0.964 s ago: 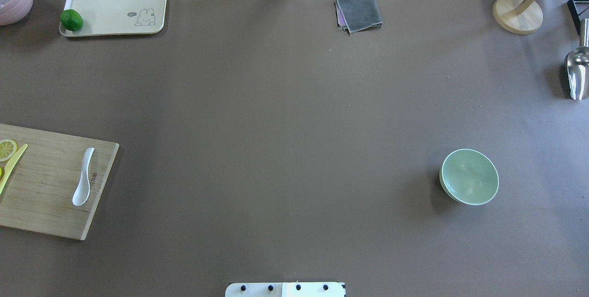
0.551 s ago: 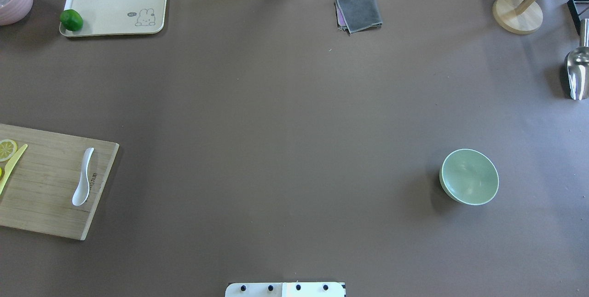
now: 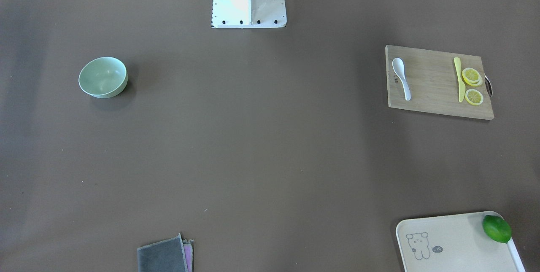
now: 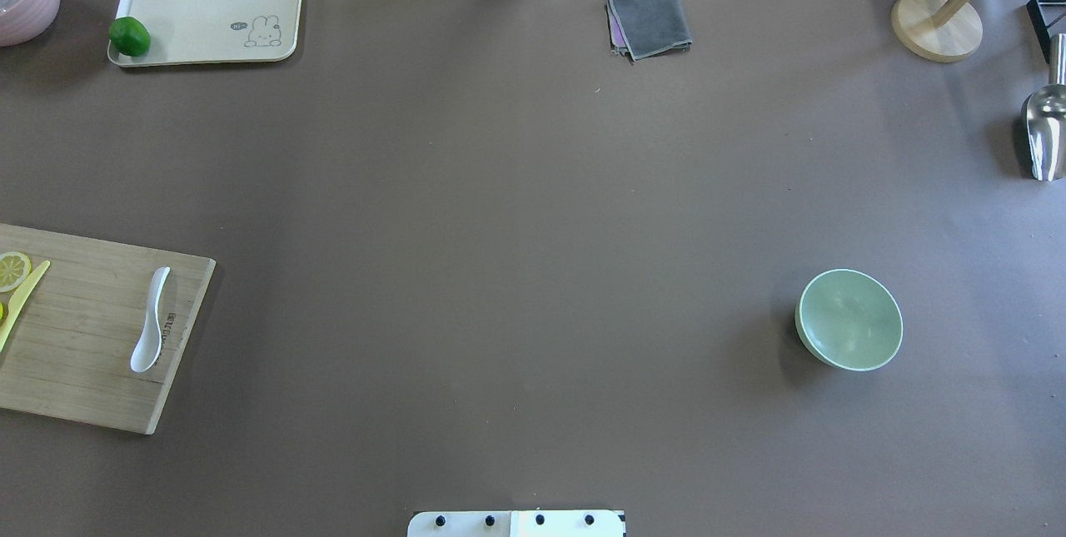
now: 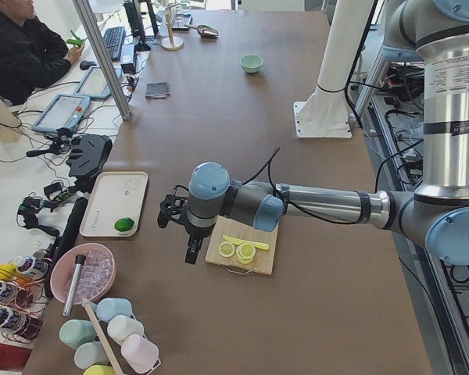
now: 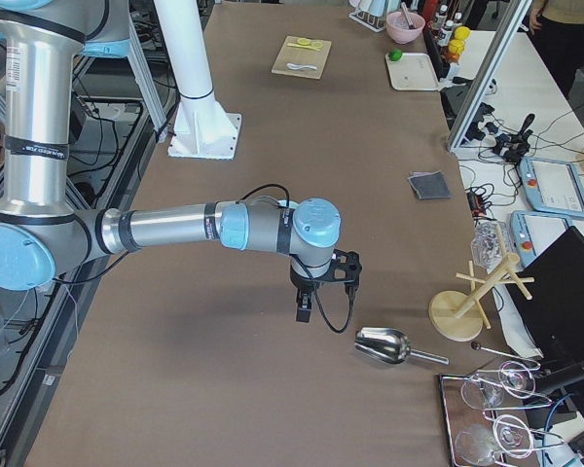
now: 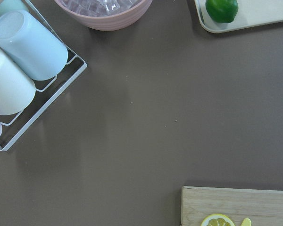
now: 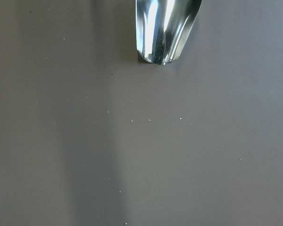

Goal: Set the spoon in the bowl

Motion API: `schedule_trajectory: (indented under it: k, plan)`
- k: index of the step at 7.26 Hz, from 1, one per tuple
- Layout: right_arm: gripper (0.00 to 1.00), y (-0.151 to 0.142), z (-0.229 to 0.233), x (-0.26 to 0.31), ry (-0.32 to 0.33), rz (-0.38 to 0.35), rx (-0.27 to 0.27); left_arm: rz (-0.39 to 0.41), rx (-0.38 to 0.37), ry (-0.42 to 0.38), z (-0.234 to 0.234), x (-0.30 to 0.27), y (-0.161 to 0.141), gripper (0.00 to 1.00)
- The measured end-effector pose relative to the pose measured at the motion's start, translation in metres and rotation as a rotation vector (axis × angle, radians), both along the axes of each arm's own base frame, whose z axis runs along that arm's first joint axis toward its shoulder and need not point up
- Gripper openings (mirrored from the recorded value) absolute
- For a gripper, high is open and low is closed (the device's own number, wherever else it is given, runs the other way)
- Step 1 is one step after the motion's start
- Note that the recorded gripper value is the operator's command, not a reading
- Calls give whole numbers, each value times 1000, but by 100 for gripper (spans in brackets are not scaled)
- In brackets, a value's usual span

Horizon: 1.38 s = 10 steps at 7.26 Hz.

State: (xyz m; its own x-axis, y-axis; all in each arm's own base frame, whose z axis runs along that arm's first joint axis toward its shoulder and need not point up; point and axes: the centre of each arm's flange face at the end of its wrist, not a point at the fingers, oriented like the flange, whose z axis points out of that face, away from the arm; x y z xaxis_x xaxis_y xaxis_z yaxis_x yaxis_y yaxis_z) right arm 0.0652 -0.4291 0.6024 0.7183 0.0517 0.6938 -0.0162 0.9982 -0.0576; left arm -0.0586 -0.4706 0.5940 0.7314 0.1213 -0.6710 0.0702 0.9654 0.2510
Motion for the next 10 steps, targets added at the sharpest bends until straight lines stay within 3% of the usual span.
schedule_trajectory:
  k: [10]
  plan:
    - [100, -1, 0, -1, 4, -3, 1, -2, 10, -2, -5, 0, -7, 98]
